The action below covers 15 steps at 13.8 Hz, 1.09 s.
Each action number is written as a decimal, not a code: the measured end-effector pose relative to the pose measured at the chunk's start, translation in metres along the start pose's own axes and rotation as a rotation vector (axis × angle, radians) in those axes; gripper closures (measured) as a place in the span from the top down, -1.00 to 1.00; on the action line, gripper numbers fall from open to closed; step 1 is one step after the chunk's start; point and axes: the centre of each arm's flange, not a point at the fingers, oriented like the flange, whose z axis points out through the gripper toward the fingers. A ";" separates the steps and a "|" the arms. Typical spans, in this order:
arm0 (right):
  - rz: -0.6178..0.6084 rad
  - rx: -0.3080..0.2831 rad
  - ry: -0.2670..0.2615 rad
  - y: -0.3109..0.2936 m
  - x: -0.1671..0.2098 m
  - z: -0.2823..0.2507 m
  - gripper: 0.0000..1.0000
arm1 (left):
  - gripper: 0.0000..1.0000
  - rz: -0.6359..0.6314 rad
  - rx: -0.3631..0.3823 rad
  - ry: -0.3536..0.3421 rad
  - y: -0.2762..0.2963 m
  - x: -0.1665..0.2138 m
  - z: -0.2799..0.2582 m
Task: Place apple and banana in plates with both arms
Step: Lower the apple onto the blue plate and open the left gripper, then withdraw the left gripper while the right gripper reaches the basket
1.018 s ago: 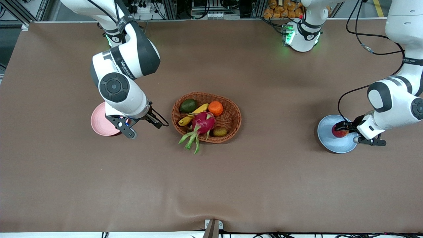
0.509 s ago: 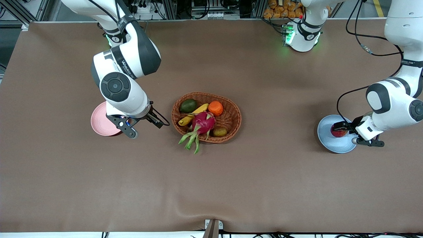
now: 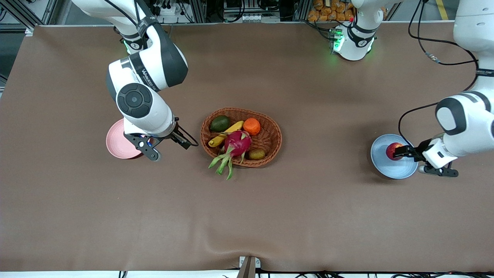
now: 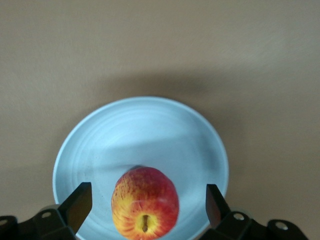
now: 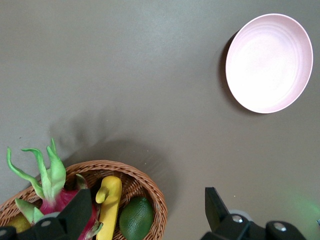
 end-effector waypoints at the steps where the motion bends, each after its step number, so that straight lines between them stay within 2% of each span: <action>1: 0.000 0.000 0.000 0.000 0.000 0.000 1.00 | 1.00 0.010 -0.003 0.002 0.004 0.007 -0.016; 4: 0.000 -0.003 -0.001 0.000 0.000 0.000 1.00 | 1.00 0.030 -0.006 0.012 0.012 0.018 -0.052; 12: 0.002 -0.005 -0.002 0.001 0.001 0.000 1.00 | 1.00 0.032 -0.024 -0.013 0.056 0.038 -0.088; 15: 0.004 -0.005 -0.002 0.002 0.002 0.000 1.00 | 1.00 -0.017 0.064 -0.022 0.093 0.040 -0.117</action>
